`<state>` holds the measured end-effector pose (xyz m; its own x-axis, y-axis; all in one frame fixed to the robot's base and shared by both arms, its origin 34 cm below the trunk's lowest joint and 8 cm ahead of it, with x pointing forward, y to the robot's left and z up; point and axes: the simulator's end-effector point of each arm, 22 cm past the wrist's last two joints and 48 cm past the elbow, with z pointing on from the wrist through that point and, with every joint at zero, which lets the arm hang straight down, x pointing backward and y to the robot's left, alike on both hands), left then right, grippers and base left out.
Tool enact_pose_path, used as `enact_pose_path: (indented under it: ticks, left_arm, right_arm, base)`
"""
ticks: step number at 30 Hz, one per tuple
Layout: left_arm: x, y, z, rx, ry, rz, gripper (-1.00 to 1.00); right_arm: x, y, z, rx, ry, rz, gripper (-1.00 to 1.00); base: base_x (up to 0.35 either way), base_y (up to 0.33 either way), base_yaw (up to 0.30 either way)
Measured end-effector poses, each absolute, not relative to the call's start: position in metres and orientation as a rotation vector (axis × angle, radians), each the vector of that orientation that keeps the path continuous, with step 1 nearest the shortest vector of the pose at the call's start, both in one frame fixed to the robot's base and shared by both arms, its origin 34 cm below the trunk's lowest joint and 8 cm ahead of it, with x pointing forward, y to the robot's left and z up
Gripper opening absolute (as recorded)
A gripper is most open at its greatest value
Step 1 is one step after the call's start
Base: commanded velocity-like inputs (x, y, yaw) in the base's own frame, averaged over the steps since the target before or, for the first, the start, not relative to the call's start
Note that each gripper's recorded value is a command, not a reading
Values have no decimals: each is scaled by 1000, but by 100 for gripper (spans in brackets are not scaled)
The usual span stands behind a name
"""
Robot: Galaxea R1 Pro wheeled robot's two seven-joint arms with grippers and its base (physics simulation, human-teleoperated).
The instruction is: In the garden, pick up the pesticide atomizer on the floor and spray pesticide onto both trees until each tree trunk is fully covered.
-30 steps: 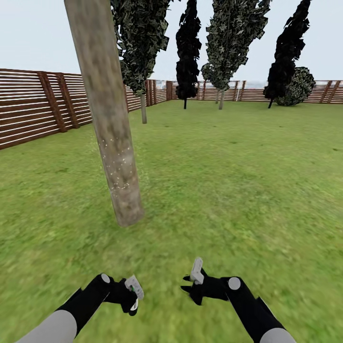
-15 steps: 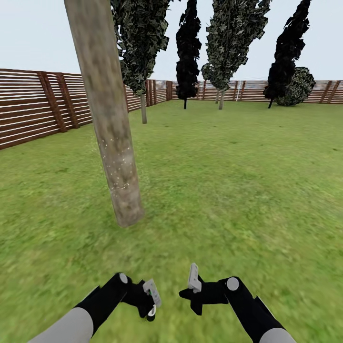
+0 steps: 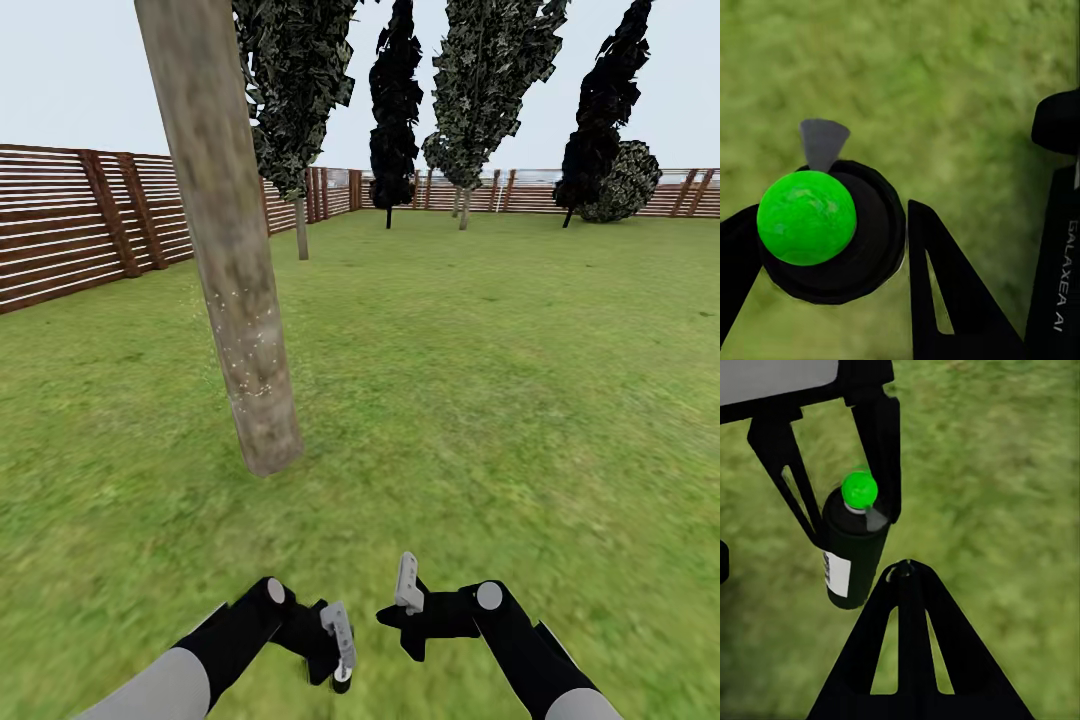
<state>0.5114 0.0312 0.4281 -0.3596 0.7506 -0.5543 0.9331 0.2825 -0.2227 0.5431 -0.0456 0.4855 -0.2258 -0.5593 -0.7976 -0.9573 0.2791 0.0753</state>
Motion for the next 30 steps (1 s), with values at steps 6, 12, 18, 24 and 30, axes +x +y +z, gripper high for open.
enact_pose_path:
  ticks: [6,12,18,24,30]
  left_arm:
    - [511,5,437,1531,2188,-765,-100]
    - [523,-9,451,1530,2138,-756,-100]
    - [521,-15,453,1533,2130,-769,-100]
    - [520,-15,454,1535,2127,-771,-100]
    - [521,-6,449,1542,2142,-752,-100]
  right_arm:
    - [543,-46,486,-1362,1890,769,-100]
    - [543,-45,486,-1360,1889,772,-100]
    - [543,-45,486,-1361,1889,771,-100]
    - [543,-44,486,-1361,1887,771,-100]
    - [543,-44,486,-1363,1888,773,-100]
  base:
    - [0,0,0]
    - [0,0,0]
    - [0,0,0]
    - [0,0,0]
    - [0,0,0]
